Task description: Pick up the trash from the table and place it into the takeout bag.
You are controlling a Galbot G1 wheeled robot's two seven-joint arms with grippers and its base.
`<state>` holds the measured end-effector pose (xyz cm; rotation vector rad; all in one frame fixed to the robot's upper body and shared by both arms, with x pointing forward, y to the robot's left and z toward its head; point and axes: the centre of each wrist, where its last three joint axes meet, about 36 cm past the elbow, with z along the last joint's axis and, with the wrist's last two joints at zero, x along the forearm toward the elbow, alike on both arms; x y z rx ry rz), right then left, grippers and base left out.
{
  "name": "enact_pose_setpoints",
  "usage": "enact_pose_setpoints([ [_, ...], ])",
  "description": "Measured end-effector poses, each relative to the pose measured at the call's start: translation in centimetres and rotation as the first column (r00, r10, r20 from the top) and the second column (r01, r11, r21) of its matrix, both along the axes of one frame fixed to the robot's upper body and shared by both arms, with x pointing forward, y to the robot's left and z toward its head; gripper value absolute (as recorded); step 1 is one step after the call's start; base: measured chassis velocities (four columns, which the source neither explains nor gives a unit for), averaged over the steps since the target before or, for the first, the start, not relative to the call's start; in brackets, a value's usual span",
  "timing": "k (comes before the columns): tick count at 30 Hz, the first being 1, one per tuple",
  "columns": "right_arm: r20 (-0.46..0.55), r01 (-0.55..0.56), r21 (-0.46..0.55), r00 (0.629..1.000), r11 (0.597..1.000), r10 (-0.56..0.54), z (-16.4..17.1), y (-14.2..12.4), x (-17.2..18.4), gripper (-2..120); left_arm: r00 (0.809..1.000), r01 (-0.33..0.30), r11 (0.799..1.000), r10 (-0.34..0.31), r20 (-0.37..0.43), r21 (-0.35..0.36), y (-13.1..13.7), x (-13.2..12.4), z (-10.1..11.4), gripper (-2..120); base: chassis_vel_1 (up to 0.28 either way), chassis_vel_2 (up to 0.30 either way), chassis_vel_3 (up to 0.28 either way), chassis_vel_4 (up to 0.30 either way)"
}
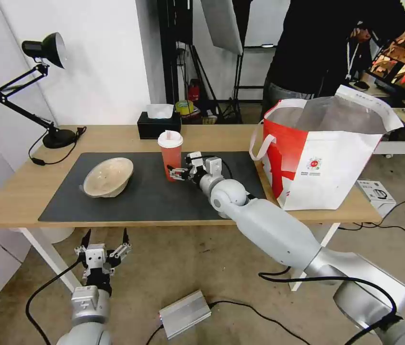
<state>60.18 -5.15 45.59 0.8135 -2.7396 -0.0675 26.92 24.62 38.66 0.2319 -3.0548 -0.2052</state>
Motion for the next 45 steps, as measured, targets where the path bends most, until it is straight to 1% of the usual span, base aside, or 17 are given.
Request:
enact_pose_setpoints([
  [29,0.013,-0.021,-0.011,1.0,1.0,0.021,-0.2,2.2,1.7,100,1.0,-0.001,1.0,0.001,0.001,-0.002,0.0,-0.2,-0.3,100,0.0,0.0,0.0,0.0],
  [45,0.023,-0.018,-0.021,1.0,1.0,0.019,-0.7,2.8,2.7,100,1.0,0.003,1.0,-0.003,-0.002,-0.006,-0.2,0.0,-0.6,100,0.0,0.0,0.0,0.0],
])
